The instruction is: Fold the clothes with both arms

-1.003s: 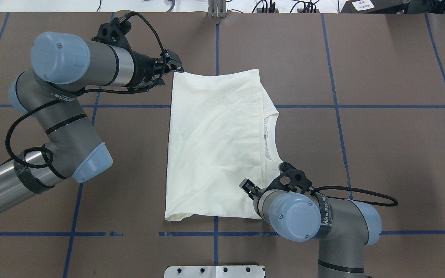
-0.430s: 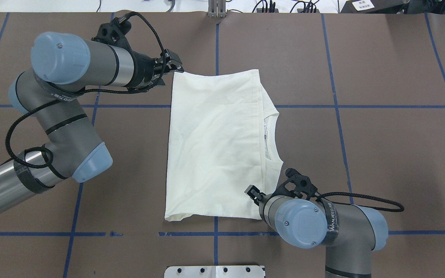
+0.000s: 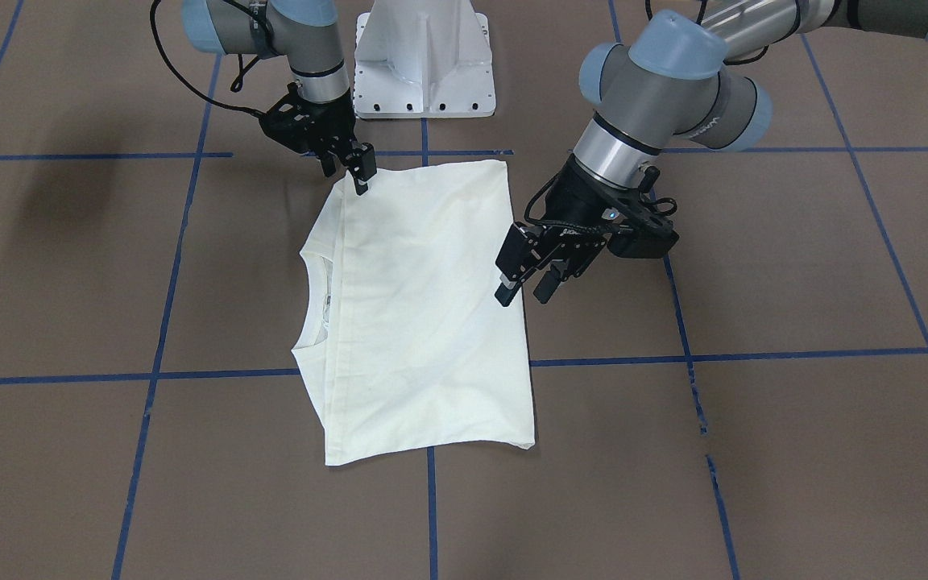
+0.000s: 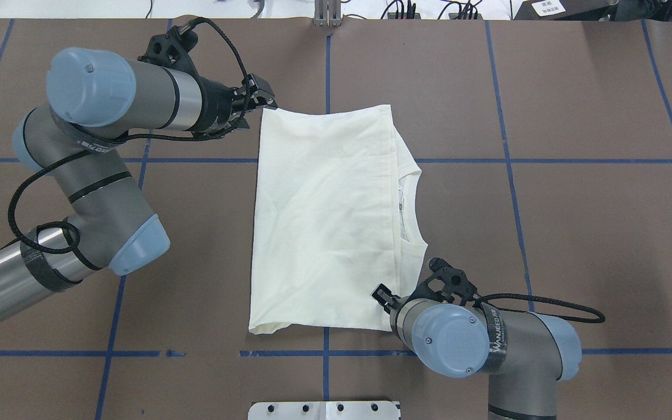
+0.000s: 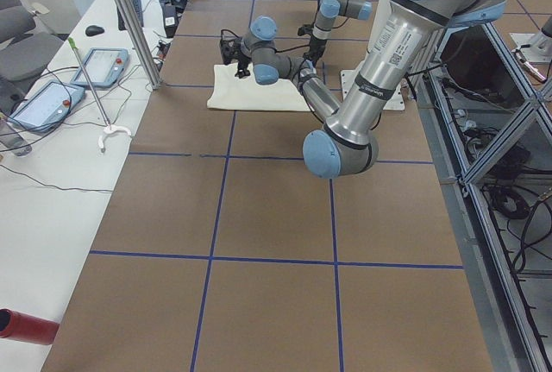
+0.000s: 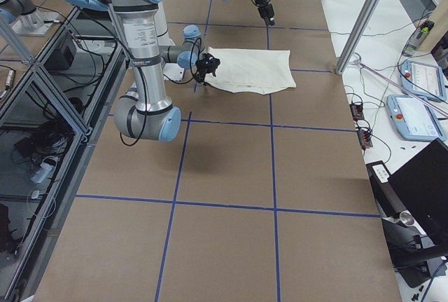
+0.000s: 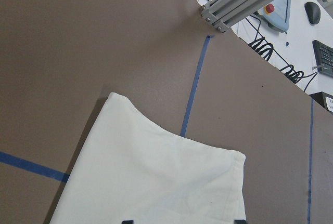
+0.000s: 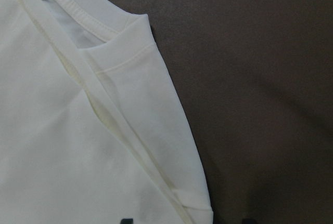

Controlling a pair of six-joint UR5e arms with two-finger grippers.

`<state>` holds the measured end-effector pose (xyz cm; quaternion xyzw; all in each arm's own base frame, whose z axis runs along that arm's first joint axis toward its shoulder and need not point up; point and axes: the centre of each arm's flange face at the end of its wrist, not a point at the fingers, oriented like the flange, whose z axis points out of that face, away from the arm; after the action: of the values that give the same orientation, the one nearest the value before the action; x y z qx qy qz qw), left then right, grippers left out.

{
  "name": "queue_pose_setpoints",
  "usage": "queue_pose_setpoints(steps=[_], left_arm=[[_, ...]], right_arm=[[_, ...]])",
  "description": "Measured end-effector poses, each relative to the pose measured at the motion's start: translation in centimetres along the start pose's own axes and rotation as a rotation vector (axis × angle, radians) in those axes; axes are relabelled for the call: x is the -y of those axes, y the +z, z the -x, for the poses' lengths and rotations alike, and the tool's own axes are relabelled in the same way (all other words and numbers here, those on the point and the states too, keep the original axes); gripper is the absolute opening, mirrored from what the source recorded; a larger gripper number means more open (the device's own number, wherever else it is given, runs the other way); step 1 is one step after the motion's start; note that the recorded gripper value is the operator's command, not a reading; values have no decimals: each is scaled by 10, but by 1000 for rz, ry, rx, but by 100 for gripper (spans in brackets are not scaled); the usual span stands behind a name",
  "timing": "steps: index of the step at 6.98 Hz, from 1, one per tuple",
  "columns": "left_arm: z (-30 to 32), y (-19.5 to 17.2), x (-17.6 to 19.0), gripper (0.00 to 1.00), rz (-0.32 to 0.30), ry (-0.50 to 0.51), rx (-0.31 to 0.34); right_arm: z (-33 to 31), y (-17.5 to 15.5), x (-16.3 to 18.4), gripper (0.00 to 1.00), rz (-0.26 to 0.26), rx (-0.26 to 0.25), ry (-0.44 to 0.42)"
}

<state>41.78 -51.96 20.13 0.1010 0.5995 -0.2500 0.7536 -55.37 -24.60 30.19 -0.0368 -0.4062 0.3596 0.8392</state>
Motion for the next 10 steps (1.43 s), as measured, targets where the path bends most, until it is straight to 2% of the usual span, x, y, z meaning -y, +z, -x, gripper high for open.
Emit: queue_pose_setpoints(steps=[4,6,7,9,10], left_arm=[[0,-1,0,71,0,0,-1],[1,0,-4,72,2,-30,5],[11,3,-21,72,9,-93,23],[55,3,-110,72,38,-197,78],[67,0,-155,72,55,-244,129]], right_arm=[[0,-2,-3,0,11,0,-4],[4,-17,-3,0,26,25,1],[4,-27,0,0,34,39,4],[1,-37,4,0,41,50,5],[1,-39,5,0,43,50,5]])
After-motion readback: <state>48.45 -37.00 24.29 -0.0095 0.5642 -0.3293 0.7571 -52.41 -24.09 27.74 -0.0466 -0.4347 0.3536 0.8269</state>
